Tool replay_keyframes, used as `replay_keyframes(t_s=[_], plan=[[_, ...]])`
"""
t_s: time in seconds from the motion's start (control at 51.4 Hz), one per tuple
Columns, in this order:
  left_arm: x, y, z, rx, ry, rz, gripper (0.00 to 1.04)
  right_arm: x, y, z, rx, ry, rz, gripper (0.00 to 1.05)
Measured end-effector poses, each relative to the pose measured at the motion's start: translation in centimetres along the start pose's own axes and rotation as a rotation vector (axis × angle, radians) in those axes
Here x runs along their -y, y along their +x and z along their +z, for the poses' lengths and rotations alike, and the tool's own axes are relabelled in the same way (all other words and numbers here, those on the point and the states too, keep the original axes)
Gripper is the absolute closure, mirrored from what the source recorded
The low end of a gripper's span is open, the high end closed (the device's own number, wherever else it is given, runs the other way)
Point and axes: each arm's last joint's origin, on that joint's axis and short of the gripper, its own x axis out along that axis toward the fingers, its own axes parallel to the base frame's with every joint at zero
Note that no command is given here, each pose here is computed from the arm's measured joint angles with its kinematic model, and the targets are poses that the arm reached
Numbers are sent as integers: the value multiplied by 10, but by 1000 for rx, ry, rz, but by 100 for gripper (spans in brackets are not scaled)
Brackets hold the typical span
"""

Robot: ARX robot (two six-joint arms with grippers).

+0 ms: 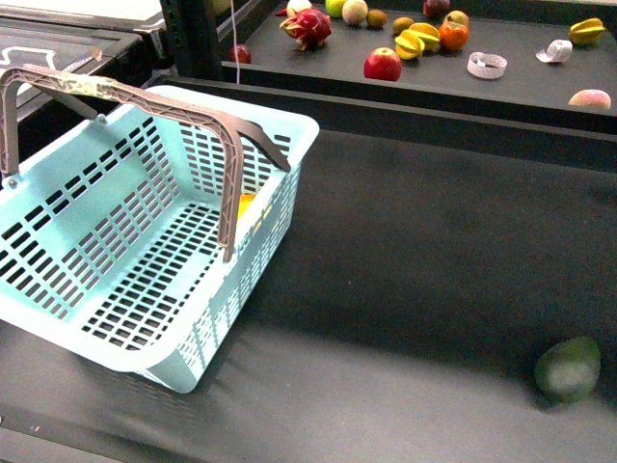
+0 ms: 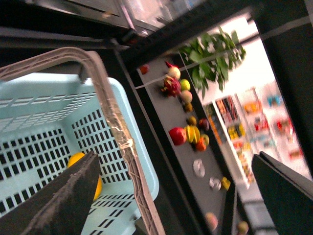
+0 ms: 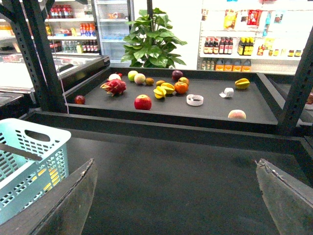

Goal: Pick mango with right arm and hold basket with left

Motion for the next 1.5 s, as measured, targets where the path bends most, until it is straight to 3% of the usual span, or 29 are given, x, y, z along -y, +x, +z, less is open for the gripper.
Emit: replay_keyframes(t_s=[0.078,0.194,0.331,0.467,0.758,1.497], plan=[[-7,-11,2,-17,284,-133,26,0,0,0,0,0,-1,8],[-17,-30,7,19,711,-160,48,0,0,0,0,0,-1,8],[-29,-52,12,39,899,-156,76,0,0,0,0,0,-1,8],[-43,-67,10,40,936,-158,101,0,0,0,0,0,-1,8],[-55,-97,20,38,951,-151,101,0,0,0,0,0,-1,8],[-51,-133,27,73,954,-170,101,0,0,0,0,0,-1,8]])
